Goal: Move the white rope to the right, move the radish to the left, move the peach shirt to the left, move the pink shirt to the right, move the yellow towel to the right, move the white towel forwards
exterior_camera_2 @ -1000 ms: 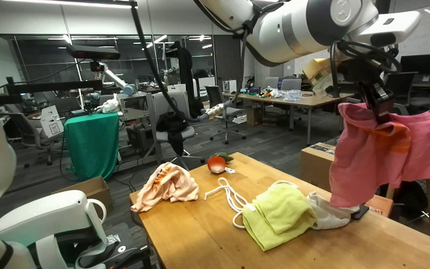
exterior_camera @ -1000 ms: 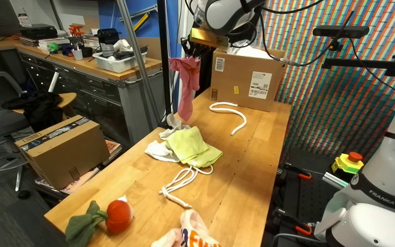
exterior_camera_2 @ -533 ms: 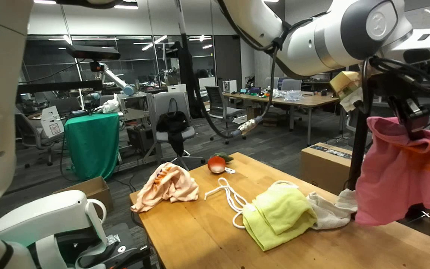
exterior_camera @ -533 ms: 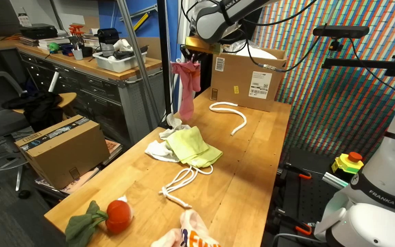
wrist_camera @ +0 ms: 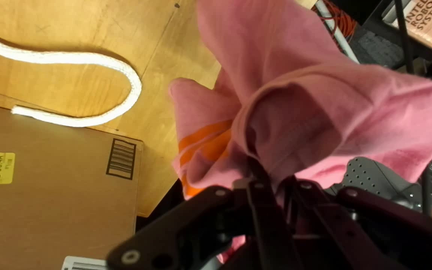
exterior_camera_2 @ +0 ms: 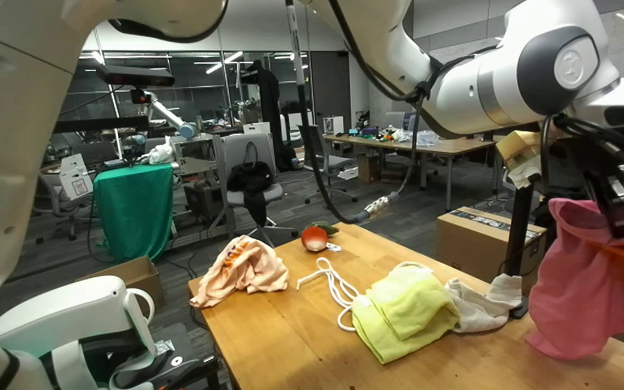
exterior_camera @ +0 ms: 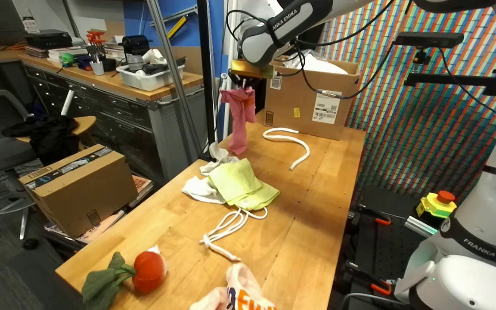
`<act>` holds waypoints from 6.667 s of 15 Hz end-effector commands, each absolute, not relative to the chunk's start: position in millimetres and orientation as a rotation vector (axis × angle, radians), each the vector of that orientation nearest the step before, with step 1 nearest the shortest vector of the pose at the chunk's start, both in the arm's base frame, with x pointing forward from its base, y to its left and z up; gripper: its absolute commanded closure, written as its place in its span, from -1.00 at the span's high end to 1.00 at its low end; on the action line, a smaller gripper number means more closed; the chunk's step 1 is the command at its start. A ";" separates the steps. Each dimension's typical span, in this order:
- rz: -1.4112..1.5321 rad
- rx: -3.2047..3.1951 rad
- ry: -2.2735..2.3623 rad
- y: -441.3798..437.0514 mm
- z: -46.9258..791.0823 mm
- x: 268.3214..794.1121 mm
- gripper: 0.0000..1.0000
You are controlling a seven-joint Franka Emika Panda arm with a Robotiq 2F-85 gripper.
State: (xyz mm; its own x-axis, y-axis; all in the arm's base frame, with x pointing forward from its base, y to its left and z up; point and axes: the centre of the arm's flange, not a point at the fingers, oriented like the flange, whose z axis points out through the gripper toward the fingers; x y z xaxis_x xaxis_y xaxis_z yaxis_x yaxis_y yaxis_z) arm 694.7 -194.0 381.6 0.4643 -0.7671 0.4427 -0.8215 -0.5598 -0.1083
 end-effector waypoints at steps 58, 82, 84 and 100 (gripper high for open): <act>-0.144 2.870 -0.672 -19.8 288.2 554.5 1.00; -0.088 3.079 0.000 120.7 256.8 590.8 1.00; -0.024 3.076 -0.059 120.8 244.2 599.3 1.00; 0.205 2.994 -0.307 86.8 194.0 613.0 1.00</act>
